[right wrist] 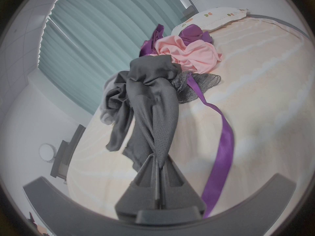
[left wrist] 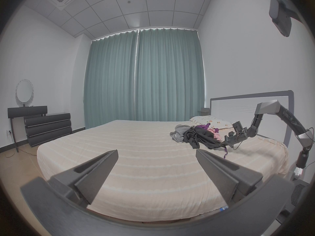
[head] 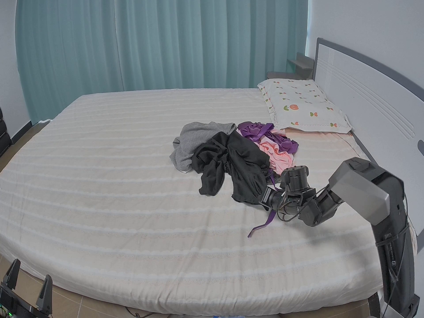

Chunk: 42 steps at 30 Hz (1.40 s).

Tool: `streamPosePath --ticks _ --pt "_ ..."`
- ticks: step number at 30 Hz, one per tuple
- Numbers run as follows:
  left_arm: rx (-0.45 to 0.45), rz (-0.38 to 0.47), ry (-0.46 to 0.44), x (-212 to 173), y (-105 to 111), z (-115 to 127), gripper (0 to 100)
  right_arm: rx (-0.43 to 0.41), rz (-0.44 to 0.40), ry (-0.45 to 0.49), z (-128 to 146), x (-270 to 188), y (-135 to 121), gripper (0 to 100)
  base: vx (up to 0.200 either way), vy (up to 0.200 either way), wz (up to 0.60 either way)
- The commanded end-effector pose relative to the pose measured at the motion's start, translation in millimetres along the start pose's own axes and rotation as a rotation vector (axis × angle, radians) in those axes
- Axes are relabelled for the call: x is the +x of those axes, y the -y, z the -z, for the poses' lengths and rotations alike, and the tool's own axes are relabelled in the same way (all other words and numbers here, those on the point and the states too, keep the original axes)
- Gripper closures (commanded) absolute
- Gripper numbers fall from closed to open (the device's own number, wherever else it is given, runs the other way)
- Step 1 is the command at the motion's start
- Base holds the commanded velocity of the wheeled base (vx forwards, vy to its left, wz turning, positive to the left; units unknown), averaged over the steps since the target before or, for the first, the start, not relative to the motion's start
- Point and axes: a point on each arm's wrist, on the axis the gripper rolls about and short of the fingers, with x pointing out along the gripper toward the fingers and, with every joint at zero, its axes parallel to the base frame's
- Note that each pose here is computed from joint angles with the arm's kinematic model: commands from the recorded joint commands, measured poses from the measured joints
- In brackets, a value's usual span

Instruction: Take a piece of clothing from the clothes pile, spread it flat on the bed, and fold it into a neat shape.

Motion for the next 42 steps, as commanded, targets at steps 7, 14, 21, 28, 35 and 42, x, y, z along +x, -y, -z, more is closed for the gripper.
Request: streamPosePath --ticks 7,14,21,28,35,42 --pt "0.000 -0.002 0.001 0 0 5 0 -0.010 -0.302 0.141 -2 -170 -53 100 0.000 0.000 0.00" --pt "0.000 0.000 0.001 0 0 5 0 -0.057 -0.422 0.209 6 -236 -74 100 0.000 0.000 0.00" --pt "0.003 0.000 0.001 0 0 5 0 -0.093 -0.512 0.292 -3 -276 -90 100 0.000 0.000 0.00" --pt "0.004 0.017 0.001 0 0 5 0 -0.178 -0.627 0.355 -6 -304 -114 100 0.000 0.000 0.00" --pt "0.004 0.051 0.006 0 1 5 0 -0.232 -0.729 0.448 -19 -328 -139 100 0.000 0.000 0.00" --pt "-0.203 0.158 0.060 12 4 -85 0 -0.241 -0.760 0.457 -24 -340 -146 100 0.000 0.000 0.00"
